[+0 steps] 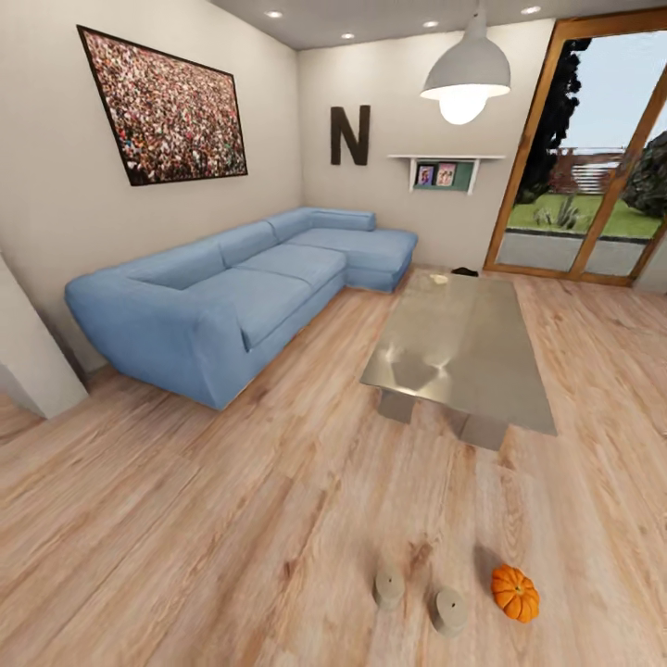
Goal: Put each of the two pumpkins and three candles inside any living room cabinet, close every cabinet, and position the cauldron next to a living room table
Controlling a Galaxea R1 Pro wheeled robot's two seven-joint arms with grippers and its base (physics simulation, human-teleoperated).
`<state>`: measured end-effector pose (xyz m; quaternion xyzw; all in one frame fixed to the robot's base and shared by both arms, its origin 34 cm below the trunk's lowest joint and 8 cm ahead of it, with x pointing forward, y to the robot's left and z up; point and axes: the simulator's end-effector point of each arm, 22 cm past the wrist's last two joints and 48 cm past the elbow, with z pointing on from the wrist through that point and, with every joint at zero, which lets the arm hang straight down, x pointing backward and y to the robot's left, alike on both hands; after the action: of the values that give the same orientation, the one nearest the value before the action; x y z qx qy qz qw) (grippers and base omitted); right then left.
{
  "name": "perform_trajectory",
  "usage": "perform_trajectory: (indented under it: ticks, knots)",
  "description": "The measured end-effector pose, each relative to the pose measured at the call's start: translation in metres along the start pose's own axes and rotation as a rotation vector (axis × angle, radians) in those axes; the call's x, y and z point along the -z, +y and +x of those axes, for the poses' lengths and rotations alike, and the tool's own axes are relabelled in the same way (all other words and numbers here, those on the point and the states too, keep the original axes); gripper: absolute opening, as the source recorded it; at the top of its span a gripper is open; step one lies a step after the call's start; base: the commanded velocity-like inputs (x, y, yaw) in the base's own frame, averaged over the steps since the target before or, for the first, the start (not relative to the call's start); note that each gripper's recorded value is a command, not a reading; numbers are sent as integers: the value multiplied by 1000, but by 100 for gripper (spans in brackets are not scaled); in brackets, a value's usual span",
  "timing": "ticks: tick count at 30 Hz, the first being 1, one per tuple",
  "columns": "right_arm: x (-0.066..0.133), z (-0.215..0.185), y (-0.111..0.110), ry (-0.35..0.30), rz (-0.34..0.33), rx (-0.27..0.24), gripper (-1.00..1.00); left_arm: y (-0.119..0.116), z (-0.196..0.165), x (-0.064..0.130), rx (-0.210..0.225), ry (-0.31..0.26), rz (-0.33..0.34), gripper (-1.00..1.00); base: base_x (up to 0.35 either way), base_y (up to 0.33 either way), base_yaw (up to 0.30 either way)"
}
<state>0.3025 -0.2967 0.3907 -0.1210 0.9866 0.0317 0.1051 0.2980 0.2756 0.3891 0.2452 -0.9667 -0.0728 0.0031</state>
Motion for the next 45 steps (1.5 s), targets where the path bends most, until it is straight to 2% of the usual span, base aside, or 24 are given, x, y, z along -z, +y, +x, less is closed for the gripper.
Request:
perform_trajectory:
  ticks: [10,16,18,19,20,23,25,28,30,31,33,34,36,38,39,40,44,45]
  knots:
    - [0,0,2,1,-5,16,100,-4,2,1,-3,1,6,100,251,188,-27]
    - [0,0,2,2,-3,7,100,-5,1,1,0,0,9,100,8,6,0]
    - [-6,-12,50,-6,-63,13,100,-10,-2,1,18,-3,29,100,0,0,0]
    - [-9,-18,73,8,-88,9,100,-14,-3,1,45,-2,56,100,0,0,0]
    - [-13,-35,86,55,-92,1,100,-25,-5,2,123,5,126,100,0,0,0]
    - [-15,-78,90,74,-75,-4,100,-26,-17,2,199,-3,175,100,0,0,0]
    - [-14,-109,91,70,-59,-6,100,-28,-37,4,222,-32,207,100,0,0,0]
    - [-9,-151,85,61,-21,-11,100,-33,-101,17,237,-138,295,100,0,0,0]
    - [-4,-168,79,69,5,-16,100,-45,-163,40,227,-226,409,100,0,0,0]
    - [-3,-170,78,73,10,-16,100,-49,-178,49,219,-242,444,100,0,0,0]
    - [1,-181,75,77,24,-14,100,-74,-227,90,178,-274,593,100,0,0,0]
    - [1,-185,75,75,26,-13,100,-82,-240,104,160,-284,636,100,0,0,0]
    - [4,-205,75,56,30,-10,100,-115,-279,165,93,-324,792,100,0,0,0]
    - [7,-222,75,37,34,-6,100,-142,-307,227,24,-389,911,100,0,0,0]
    - [8,-226,74,33,34,-6,100,-147,-313,243,4,-413,934,100,0,0,0]
    - [9,-232,74,26,37,-5,100,-156,-323,270,-25,-454,975,100,0,0,0]
    - [12,-249,67,6,72,-3,100,-179,-356,393,-127,-666,1140,100,0,0,0]
    - [13,-251,65,4,78,-3,100,-180,-358,408,-135,-692,1164,100,0,0,0]
